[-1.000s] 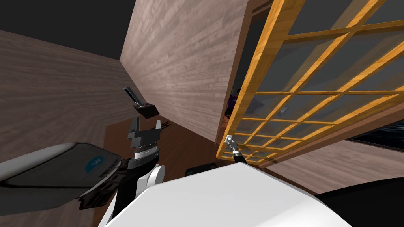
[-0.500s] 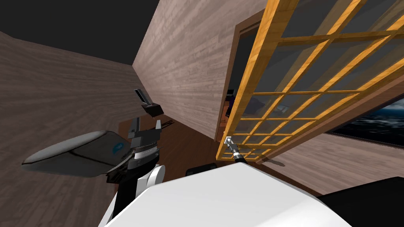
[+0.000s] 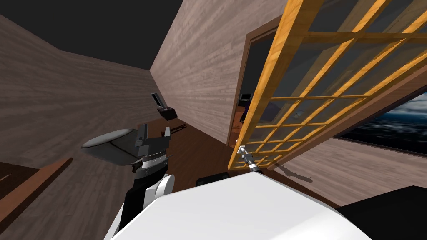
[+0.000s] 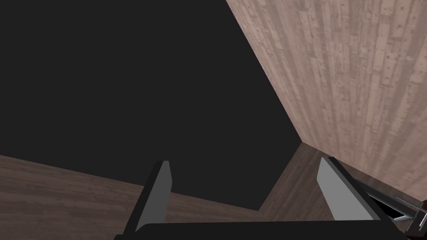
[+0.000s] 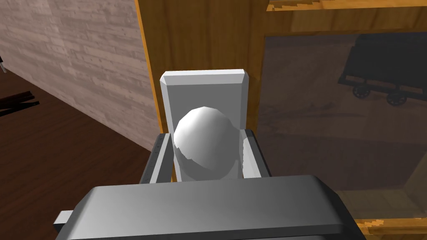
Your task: Pull the door open
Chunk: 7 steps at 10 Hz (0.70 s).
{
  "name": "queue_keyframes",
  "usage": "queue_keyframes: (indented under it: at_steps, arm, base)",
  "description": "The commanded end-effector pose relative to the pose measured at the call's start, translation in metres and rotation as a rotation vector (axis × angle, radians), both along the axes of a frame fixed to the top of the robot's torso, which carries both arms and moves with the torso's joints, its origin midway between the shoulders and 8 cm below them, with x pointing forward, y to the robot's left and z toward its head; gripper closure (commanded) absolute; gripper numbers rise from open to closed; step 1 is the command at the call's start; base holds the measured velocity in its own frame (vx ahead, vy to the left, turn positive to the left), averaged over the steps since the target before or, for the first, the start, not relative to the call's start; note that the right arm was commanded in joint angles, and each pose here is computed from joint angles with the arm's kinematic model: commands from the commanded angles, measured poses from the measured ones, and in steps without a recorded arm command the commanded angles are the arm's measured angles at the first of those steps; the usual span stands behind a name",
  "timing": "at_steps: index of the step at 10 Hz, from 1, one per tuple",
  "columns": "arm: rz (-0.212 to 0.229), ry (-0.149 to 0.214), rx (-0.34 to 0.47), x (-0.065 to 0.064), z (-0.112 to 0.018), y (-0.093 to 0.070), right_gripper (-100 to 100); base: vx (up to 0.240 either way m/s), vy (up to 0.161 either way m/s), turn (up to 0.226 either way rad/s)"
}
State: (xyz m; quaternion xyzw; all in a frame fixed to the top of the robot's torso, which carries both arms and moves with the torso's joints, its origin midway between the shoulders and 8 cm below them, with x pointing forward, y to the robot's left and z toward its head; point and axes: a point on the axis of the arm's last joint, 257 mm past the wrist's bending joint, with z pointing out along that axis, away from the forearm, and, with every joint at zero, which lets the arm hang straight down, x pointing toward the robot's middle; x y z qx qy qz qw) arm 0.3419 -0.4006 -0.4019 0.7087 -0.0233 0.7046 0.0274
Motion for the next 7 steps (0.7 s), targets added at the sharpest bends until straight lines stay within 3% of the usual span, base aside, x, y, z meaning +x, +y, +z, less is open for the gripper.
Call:
queue_keyframes:
  at_steps: [1, 2, 3, 7]
  arm:
    - [0.032, -0.006, 0.005, -0.007, 0.002, 0.003, 100]
    - [0.019, 0.002, 0.002, -0.005, 0.0, 0.001, 100]
    - [0.068, 0.004, -0.002, -0.021, -0.002, 0.014, 100]
    - [0.137, -0.001, -0.004, -0.043, 0.0, 0.031, 100]
  base:
    - [-0.241, -0.041, 0.102]
    - [-0.109, -0.013, 0.016]
    - [-0.074, -0.032, 0.008]
    - [-0.071, -0.062, 0.009]
